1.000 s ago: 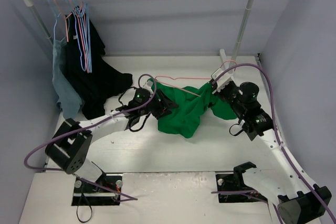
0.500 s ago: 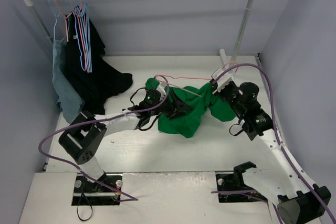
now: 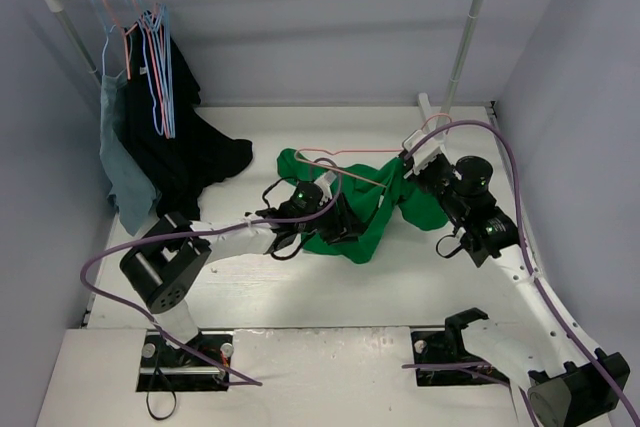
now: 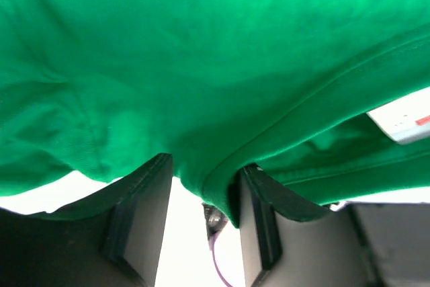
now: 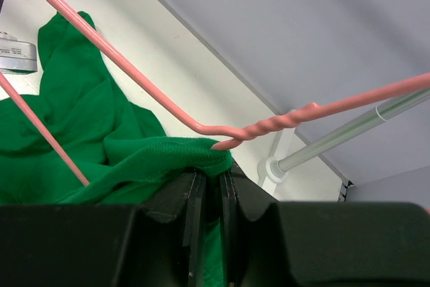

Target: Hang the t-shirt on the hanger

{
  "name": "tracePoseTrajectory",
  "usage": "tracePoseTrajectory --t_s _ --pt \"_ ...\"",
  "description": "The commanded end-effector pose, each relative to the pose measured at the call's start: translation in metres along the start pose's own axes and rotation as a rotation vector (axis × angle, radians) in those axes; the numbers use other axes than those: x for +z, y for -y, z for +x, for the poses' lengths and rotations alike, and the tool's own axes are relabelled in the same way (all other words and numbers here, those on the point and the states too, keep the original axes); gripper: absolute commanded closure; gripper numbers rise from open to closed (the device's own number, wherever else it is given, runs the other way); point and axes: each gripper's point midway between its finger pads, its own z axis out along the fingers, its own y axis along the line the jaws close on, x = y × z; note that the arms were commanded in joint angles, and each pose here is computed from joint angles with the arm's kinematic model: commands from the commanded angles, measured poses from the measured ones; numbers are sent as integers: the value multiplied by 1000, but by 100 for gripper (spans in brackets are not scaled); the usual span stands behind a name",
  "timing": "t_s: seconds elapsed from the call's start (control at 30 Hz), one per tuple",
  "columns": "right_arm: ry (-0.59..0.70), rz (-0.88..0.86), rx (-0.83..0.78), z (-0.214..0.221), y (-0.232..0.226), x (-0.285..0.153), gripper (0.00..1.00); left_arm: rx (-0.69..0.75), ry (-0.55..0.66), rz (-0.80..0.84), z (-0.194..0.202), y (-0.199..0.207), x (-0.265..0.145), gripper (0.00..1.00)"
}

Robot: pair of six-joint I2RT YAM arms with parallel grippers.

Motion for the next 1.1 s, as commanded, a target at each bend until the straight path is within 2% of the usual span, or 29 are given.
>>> tracePoseTrajectory --t_s 0.0,0.17,0.3,0.43,0.6,0.73,0.87,1.07 --pt "123 57 -15 -32 16 2 100 125 36 46 -9 30 -3 60" --pt "116 71 -15 -31 18 1 100 133 25 24 -1 25 0 68" --pt "109 74 -11 -29 18 0 100 149 76 -54 -9 13 -5 79" --pt "96 94 -18 -26 20 -6 100 175 141 -131 -21 7 -22 100" --pt "80 117 -33 -22 23 -14 100 212 226 -250 -58 3 -56 100" --pt "71 140 -42 -20 26 -19 100 187 291 -306 -88 -2 -90 100" --pt "53 150 -60 -17 28 -21 100 190 313 -366 -110 -8 -121 100" --pt "2 140 -102 -8 28 -20 100 257 361 -428 -152 19 -170 100"
